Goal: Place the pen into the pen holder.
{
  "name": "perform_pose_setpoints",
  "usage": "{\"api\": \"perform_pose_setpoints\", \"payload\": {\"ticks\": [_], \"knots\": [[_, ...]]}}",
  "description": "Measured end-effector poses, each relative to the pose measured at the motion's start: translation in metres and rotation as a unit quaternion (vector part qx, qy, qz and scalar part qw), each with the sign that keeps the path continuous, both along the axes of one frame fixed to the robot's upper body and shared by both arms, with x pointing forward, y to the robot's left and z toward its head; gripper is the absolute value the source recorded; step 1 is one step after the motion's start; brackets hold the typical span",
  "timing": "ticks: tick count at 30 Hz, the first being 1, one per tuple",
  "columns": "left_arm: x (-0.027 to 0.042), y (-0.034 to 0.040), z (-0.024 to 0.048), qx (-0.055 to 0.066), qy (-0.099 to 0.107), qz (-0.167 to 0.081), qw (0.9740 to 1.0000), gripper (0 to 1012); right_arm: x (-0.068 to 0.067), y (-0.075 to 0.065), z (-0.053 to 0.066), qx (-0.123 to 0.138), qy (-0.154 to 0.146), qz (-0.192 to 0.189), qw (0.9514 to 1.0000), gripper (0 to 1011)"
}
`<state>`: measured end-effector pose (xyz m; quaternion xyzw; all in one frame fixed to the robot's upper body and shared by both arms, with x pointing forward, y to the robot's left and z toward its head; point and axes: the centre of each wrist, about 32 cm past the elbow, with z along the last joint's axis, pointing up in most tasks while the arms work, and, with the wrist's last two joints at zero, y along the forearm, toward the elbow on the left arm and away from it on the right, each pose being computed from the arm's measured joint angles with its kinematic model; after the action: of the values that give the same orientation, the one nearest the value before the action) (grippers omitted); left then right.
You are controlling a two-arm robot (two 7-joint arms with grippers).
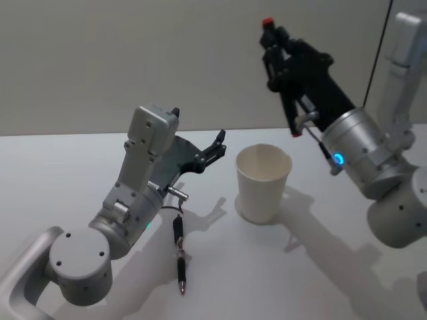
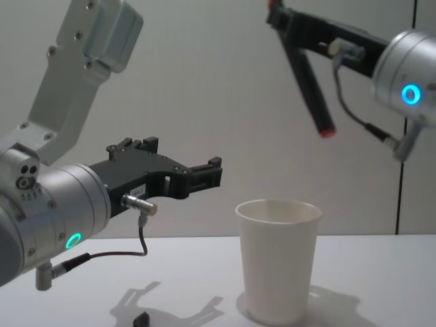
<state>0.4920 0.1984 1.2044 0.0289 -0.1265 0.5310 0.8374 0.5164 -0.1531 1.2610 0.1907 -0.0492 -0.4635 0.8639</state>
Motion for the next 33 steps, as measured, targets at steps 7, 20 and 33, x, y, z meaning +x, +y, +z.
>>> {"api": "perform_pose_setpoints", "payload": {"ticks": [7,20,33], "knots": [[0.0000,0.0000,0.0000,0.000,0.000,0.000,1.0000,1001,0.006,0.012,-0.007,-0.015,0.002,0.020,0.9997,182],[0.0000,0.0000,0.0000,0.000,0.000,0.000,1.0000,1001,0.015,0.019,-0.023,-0.022,0.013,0.032,0.9992,182],[0.0000,0.0000,0.0000,0.000,0.000,0.000,1.0000,1001,0.019,0.018,-0.043,-0.009,0.032,0.034,0.9989,182]]}}
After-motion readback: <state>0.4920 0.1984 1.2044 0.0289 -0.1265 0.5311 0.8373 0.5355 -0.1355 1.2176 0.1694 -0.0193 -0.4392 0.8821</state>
